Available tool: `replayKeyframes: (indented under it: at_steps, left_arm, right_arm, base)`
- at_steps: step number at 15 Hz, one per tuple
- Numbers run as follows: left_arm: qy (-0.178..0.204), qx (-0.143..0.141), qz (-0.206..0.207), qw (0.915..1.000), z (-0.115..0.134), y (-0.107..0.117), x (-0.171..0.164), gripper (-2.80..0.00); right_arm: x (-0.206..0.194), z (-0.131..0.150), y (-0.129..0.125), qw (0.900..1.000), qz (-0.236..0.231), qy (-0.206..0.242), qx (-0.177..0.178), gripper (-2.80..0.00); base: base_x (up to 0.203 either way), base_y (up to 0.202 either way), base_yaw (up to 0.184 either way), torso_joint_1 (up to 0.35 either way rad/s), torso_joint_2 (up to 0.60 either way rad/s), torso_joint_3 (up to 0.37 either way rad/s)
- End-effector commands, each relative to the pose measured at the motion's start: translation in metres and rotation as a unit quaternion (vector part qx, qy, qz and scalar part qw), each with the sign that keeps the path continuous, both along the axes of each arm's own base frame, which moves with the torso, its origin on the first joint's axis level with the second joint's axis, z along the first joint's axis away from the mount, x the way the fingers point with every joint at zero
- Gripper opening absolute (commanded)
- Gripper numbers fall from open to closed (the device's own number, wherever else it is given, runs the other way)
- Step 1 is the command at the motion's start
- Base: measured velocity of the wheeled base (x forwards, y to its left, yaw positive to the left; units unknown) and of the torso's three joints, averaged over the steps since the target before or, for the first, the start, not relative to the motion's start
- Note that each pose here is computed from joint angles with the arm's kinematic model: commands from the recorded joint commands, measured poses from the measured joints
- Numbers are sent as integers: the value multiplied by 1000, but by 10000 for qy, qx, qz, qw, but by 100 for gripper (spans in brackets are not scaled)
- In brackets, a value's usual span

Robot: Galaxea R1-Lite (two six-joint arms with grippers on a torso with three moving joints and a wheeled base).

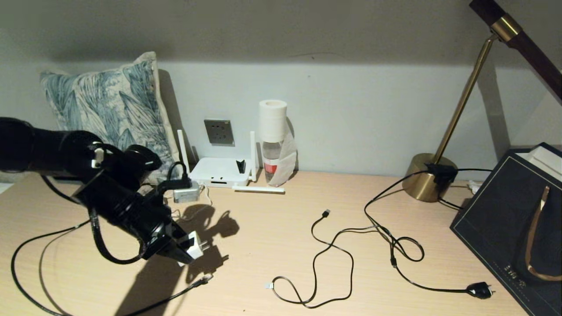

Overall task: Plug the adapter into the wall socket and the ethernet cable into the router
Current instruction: Pick up plug

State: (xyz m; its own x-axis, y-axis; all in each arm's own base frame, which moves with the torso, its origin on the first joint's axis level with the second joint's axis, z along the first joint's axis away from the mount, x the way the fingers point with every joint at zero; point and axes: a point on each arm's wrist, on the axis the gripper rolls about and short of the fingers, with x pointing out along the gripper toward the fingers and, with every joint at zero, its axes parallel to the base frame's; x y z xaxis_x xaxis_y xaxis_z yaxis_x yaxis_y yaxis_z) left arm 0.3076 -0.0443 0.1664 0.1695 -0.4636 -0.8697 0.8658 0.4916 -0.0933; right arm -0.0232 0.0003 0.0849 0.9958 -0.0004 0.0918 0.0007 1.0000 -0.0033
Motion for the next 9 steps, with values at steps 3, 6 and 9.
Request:
replayKeyframes:
  at_steps: [3, 6, 9]
  left_arm:
    - [1160, -1429, 1955, 9633, 55, -10, -39, -280]
    - [2581, -2047, 2995, 8954, 68, -16, -56, -280]
    - [3864, -2244, 4318, 7835, 64, -18, -44, -280]
  right_arm:
    - [3, -10, 0, 9998, 2, 176, -1, -280]
    - [3, -10, 0, 9998, 2, 176, -1, -280]
    - [3, -10, 0, 9998, 2, 176, -1, -280]
  base:
    - [0, 0, 0, 0, 0, 0]
    - [0, 0, 0, 0, 0, 0]
    - [0, 0, 0, 0, 0, 0]
